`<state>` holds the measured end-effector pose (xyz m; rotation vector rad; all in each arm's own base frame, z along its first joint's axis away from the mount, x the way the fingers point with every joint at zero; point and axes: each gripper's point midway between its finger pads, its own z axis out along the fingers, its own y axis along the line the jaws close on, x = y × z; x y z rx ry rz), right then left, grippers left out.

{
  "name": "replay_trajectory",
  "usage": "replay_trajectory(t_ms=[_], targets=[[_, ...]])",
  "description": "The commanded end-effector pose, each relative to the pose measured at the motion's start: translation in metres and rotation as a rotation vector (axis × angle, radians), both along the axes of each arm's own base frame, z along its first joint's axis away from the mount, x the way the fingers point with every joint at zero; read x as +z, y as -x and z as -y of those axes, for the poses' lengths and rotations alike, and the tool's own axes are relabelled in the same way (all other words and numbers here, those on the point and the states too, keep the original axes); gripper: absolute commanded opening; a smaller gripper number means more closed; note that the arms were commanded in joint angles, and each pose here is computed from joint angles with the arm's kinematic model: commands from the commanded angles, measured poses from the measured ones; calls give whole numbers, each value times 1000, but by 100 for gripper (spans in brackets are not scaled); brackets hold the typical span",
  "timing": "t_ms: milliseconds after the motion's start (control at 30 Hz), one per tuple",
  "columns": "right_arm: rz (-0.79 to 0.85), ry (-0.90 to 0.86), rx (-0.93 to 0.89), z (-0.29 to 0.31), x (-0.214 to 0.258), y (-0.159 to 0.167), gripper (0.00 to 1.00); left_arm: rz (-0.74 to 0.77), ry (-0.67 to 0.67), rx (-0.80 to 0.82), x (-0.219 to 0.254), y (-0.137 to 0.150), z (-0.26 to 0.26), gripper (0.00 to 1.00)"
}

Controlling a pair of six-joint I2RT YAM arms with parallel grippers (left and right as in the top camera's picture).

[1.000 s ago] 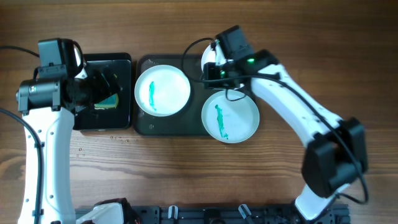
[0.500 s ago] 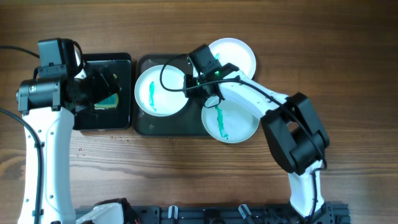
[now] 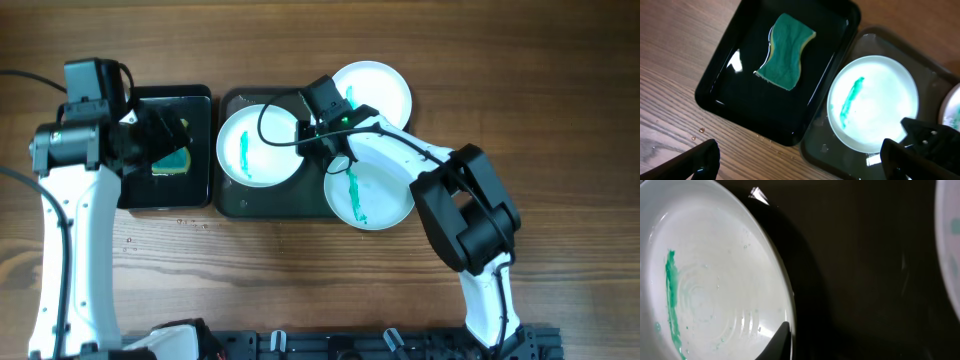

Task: Clean dirty plates on tray and stack at the side
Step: 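Grasp the green-yellow sponge from the black tray with the left gripper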

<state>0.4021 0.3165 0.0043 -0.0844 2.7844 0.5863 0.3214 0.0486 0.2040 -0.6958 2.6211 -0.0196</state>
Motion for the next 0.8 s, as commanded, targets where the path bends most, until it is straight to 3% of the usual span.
replay_trajectory(t_ms=[0, 267, 533, 767], targets=[[-41, 49, 29, 5, -24, 9, 4, -41, -22, -11, -12, -10, -6, 100], [-88, 98, 59, 16, -30, 21, 4, -135, -43, -85, -48, -25, -9, 83], [-87, 126, 105, 20, -32, 26, 4, -152, -142, -147, -84, -59, -28, 82], [-79, 136, 98, 21, -32, 24, 4, -172, -142, -123, -123, -81, -41, 67]])
